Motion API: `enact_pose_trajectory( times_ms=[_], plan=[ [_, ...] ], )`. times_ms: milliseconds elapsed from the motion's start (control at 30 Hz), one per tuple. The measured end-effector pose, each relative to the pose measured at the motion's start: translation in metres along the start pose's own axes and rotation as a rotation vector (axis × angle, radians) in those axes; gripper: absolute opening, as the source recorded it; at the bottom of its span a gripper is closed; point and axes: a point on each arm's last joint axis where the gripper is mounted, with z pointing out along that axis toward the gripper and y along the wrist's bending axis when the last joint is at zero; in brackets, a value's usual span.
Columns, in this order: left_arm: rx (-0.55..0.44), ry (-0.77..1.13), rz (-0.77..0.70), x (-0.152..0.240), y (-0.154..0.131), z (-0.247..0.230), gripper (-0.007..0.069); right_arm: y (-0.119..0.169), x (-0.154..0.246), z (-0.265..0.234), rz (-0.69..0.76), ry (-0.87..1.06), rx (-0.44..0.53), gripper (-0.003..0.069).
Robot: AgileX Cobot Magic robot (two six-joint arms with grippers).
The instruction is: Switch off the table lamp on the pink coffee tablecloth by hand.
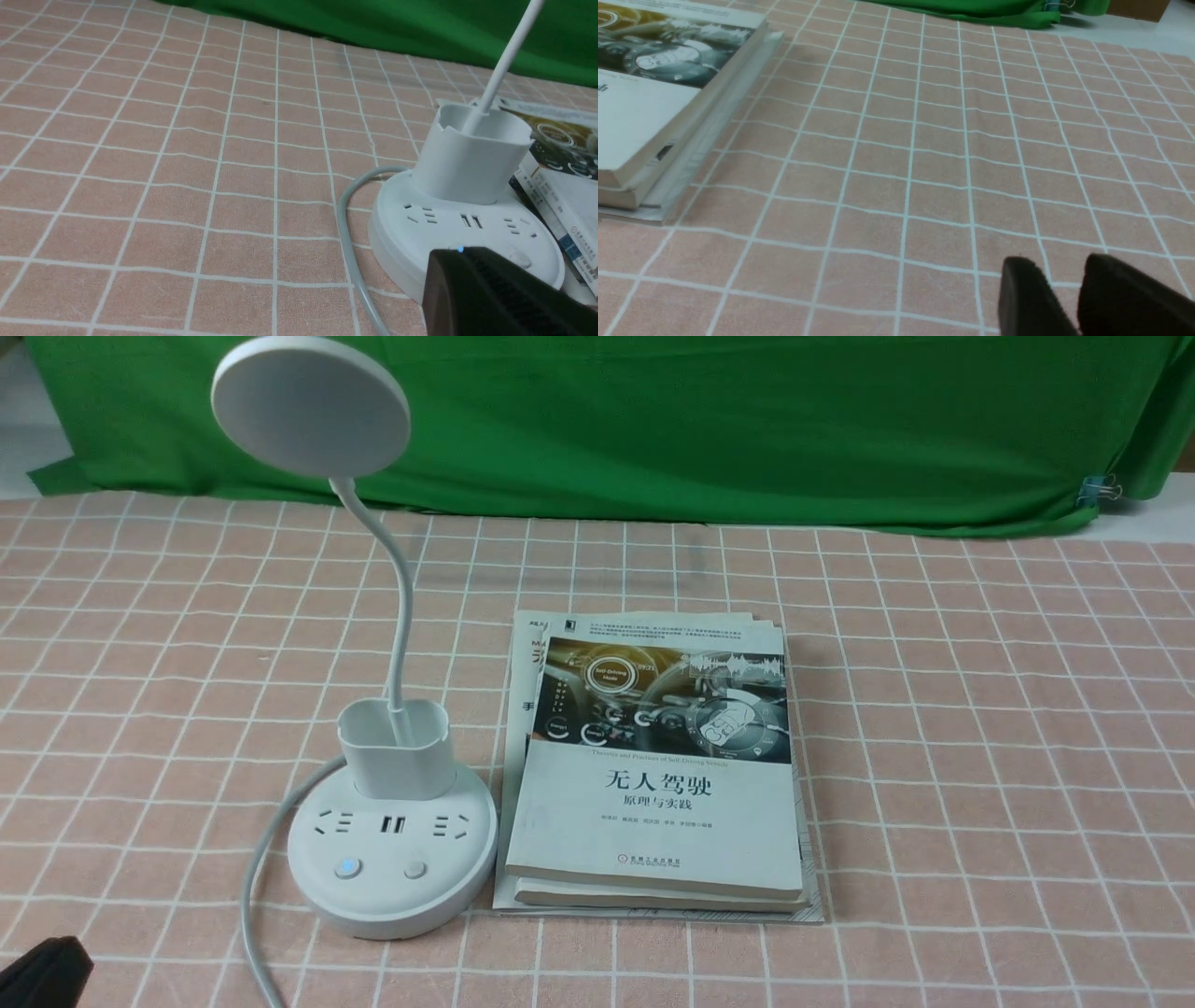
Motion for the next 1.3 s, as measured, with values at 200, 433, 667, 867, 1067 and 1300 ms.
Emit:
enact_pose_trajectory(
  times_ms=[200,433,667,867,1067,1300],
  plan=[
    [0.006,0.033,-0.012,0.0036,-0.0005,-0.0009,-0.0004,0.0000,0.0000,0.0000,0.000,0.000,0.000,0.0242],
    [0.005,0.034,-0.013,0.0037,-0.0005,-0.0009,-0.0004,0.0000,0.0000,0.0000,0.000,0.000,0.000,0.0242],
    [0.005,0.034,-0.014,0.0037,-0.0005,-0.0009,-0.0002,0.0000,0.0000,0.0000,0.000,0.000,0.000,0.0242],
    [0.005,0.034,-0.018,0.0037,-0.0005,-0.0009,-0.0002,0.0000,0.0000,0.0000,0.000,0.000,0.000,0.0242],
    [0.005,0.034,-0.018,0.0037,-0.0005,-0.0009,-0.0002,0.0000,0.0000,0.0000,0.000,0.000,0.000,0.0242],
    [0.005,0.034,-0.019,0.0037,-0.0005,-0.0009,-0.0002,0.0000,0.0000,0.0000,0.000,0.000,0.000,0.0242]
  ],
)
